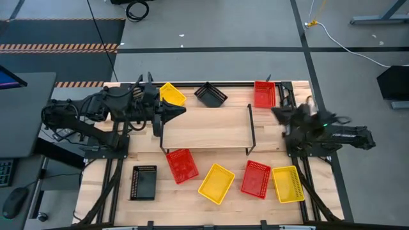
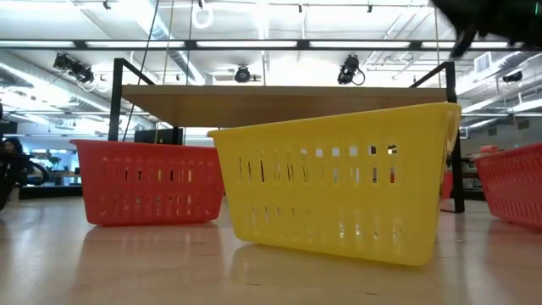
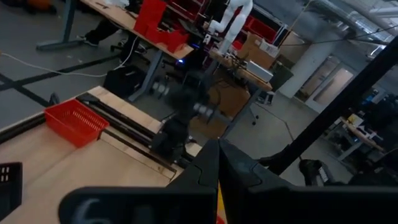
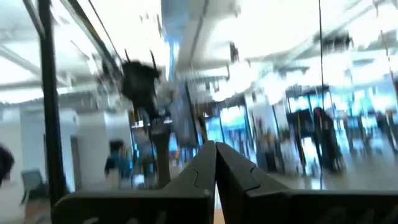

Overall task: Stack baskets on shelf by color
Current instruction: Put the bottom right red basket on the shelf

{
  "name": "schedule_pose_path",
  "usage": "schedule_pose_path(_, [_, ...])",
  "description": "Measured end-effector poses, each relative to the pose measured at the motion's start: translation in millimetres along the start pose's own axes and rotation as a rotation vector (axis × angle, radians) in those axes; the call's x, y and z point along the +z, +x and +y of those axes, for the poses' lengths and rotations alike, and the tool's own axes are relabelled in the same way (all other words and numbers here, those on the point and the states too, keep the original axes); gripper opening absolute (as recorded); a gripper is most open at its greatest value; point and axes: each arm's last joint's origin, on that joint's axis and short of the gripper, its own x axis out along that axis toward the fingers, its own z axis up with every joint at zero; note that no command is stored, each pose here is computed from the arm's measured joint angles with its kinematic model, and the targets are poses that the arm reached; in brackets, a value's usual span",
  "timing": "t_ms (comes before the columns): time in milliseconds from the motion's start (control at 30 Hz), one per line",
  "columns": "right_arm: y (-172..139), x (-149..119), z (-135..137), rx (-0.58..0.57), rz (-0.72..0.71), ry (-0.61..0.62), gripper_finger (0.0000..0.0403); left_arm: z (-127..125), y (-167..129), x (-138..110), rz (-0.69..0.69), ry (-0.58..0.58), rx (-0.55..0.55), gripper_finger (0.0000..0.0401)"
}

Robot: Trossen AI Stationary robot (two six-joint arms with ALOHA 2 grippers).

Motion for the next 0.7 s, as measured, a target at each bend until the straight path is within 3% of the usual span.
schedule_pose_path(233, [72, 88, 16, -0.006, 0.277, -0.118, 0.0014, 3, 1, 4, -0.036, 0.024, 0.013, 0.0007])
schedule_pose_path(400, [129, 109, 24, -0.037, 0.635, -0.116, 0.0014, 8, 2, 7, -0.051, 0.060, 0.046, 0.0007])
schedule_pose_path(533, [169, 110, 28, -0.137, 0.813, 0.079, 0.0014, 14, 3, 7, -0.025, 0.161, 0.093, 0.0007])
schedule_pose_path(633, [199, 111, 32, -0.211, 0.785, 0.350, 0.0014, 20, 2, 4, 0.021, 0.201, 0.133, 0.0014])
schedule_pose_path(700, [216, 114, 36, -0.203, 0.757, 0.495, 0.0014, 24, 1, 2, 0.055, 0.211, 0.158, 0.0027])
